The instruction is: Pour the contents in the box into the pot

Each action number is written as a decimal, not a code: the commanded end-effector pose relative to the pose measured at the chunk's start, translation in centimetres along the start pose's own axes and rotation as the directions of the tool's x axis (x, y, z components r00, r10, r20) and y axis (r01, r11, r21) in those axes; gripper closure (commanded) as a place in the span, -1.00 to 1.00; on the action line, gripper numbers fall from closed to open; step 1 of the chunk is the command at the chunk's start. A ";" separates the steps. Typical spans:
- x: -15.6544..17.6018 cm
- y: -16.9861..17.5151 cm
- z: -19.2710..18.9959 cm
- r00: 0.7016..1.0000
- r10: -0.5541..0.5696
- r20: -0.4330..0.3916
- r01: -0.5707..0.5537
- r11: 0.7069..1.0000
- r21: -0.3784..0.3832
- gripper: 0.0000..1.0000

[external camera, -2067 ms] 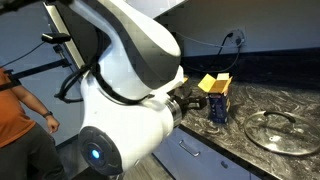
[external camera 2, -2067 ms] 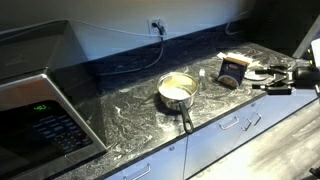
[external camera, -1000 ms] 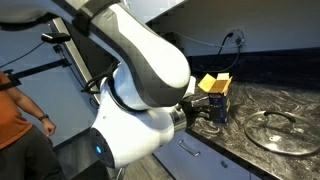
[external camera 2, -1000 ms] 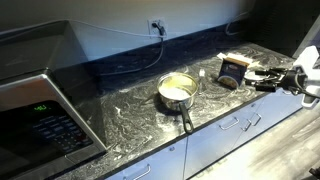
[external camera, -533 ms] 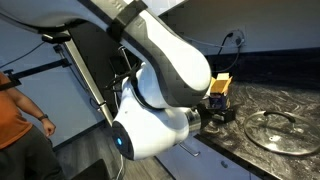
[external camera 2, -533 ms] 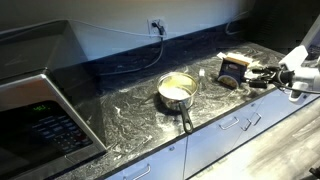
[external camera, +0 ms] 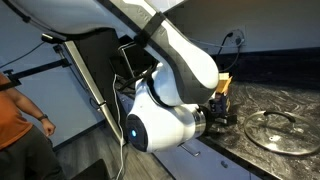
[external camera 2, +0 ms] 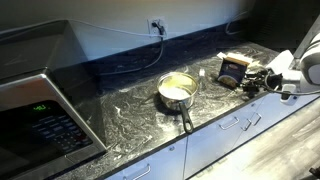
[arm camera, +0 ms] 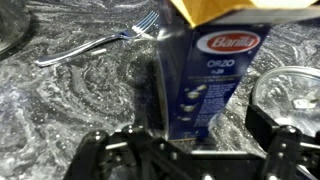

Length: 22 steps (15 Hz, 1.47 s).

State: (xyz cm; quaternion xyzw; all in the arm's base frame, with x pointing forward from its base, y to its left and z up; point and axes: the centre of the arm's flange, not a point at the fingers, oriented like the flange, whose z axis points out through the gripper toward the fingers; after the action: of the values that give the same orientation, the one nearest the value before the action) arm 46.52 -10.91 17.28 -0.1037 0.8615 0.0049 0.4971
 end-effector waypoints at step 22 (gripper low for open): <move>-2.3 -0.6 -1.5 0.991 -0.134 -0.016 0.130 0.981 -0.140 0.60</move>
State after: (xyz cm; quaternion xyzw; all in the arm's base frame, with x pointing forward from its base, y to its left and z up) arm 47.89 -10.50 16.54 -0.1601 0.8665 0.0222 0.4722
